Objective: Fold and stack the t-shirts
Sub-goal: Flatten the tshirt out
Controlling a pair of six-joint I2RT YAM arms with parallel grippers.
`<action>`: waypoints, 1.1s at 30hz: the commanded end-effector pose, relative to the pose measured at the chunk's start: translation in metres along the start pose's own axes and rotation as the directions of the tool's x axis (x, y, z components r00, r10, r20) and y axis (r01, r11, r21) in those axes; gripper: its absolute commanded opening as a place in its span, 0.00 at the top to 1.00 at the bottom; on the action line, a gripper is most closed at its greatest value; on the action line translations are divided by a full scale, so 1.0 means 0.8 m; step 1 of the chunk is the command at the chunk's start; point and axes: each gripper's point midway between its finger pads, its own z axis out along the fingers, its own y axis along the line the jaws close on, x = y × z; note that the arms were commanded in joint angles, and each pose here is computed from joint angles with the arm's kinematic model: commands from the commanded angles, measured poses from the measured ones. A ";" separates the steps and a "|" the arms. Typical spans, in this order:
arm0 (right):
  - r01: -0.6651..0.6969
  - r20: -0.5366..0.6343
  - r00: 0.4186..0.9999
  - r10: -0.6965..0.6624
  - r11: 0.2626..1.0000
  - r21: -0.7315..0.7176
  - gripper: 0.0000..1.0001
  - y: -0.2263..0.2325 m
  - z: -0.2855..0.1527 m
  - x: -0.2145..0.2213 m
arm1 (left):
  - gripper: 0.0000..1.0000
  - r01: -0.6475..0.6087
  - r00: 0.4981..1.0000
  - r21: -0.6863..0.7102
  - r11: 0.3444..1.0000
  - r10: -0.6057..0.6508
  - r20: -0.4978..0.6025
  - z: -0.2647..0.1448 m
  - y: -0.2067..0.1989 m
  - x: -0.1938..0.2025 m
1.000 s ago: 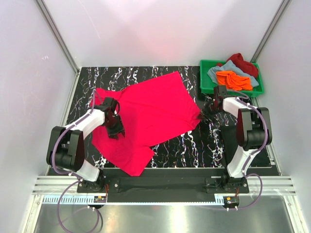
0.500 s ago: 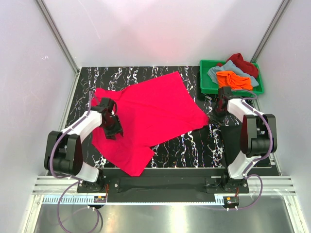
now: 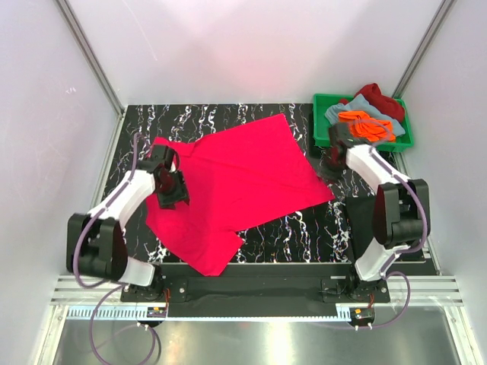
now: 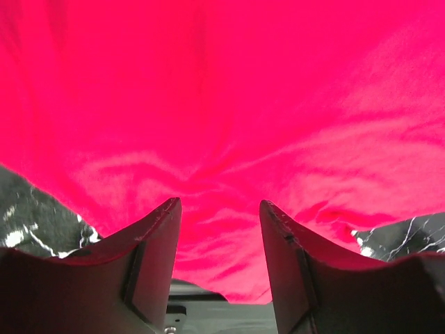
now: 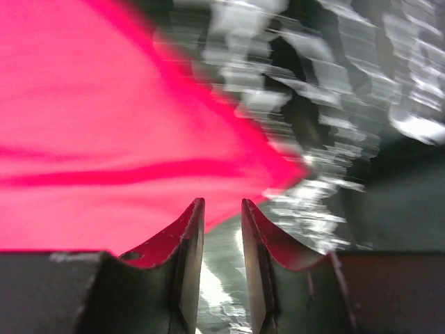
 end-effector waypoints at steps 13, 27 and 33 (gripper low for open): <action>0.291 -0.102 0.942 -0.319 0.930 -0.226 0.67 0.205 0.059 0.055 | 0.53 0.038 0.978 -0.002 0.999 -0.038 -0.204 0.083 -0.038 0.038; 0.237 -0.120 0.958 -0.259 0.956 -0.171 0.66 0.106 0.050 0.063 | 0.39 -0.032 0.999 0.152 0.988 0.029 0.025 0.007 -0.065 -0.030; 0.217 -0.077 0.964 -0.255 0.920 -0.325 0.63 0.158 -0.001 0.036 | 0.42 0.057 0.991 0.372 0.927 -0.099 0.094 0.010 -0.116 -0.146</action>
